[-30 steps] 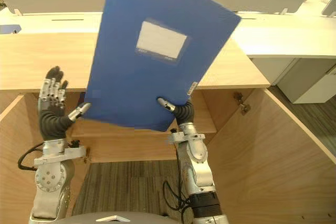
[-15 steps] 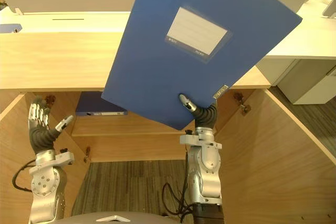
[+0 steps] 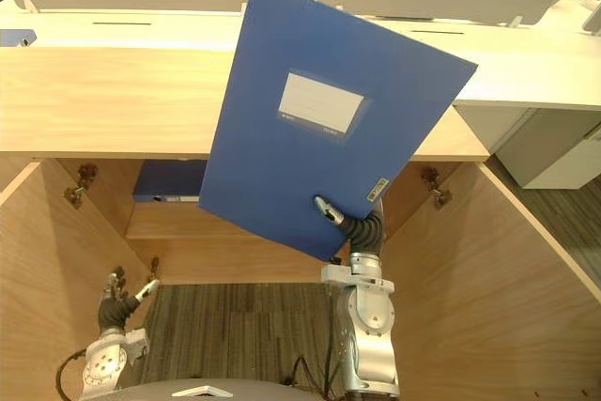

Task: Walk over to the cabinet, pick up the folder, carry it to the office cabinet, place the folder inside the office cabinet, then close the office cabinet door

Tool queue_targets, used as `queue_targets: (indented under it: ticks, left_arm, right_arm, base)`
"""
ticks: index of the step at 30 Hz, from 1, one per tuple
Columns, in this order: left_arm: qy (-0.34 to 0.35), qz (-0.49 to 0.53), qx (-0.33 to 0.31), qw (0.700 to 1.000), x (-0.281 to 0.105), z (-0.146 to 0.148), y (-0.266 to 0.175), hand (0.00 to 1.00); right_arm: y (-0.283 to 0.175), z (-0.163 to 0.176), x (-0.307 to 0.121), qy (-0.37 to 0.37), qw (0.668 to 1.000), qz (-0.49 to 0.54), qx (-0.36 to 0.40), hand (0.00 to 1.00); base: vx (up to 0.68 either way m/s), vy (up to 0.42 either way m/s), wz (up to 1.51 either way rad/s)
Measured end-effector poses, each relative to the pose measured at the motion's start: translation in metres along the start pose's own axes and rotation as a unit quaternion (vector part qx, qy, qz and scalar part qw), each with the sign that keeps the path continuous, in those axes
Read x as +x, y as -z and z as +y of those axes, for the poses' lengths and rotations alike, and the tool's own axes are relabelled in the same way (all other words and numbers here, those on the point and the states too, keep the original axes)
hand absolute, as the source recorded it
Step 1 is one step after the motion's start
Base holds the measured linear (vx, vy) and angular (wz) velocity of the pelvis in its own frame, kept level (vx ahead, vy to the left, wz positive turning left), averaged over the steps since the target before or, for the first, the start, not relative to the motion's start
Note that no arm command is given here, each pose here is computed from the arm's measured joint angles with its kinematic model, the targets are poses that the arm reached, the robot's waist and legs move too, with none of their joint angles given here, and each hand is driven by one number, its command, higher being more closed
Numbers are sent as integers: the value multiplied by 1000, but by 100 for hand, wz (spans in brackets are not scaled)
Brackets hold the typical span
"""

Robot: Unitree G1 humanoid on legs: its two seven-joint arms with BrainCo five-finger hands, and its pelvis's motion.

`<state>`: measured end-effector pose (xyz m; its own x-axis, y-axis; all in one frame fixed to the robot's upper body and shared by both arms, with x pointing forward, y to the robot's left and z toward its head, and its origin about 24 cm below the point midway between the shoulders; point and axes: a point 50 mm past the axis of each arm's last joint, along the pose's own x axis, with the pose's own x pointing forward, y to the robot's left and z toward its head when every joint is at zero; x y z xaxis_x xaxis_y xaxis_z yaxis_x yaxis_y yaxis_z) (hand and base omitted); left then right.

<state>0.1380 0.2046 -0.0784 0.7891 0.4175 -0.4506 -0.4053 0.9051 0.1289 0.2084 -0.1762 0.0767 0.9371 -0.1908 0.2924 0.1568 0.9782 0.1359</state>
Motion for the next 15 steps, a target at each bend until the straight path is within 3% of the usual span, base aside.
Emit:
queue_targets:
  ticks: [7, 15]
  left_arm:
    - [4, 135, 55, 989, -5, 14, 57, 0]
    - [-2, 203, 85, 976, -13, 29, 83, 0]
  right_arm:
    - [28, -4, -12, 4, 998, 68, -10, 100]
    - [40, -1, -18, -21, 994, 98, -38, 100]
  base:
    - [0, 0, 0]
    - [0, 0, 0]
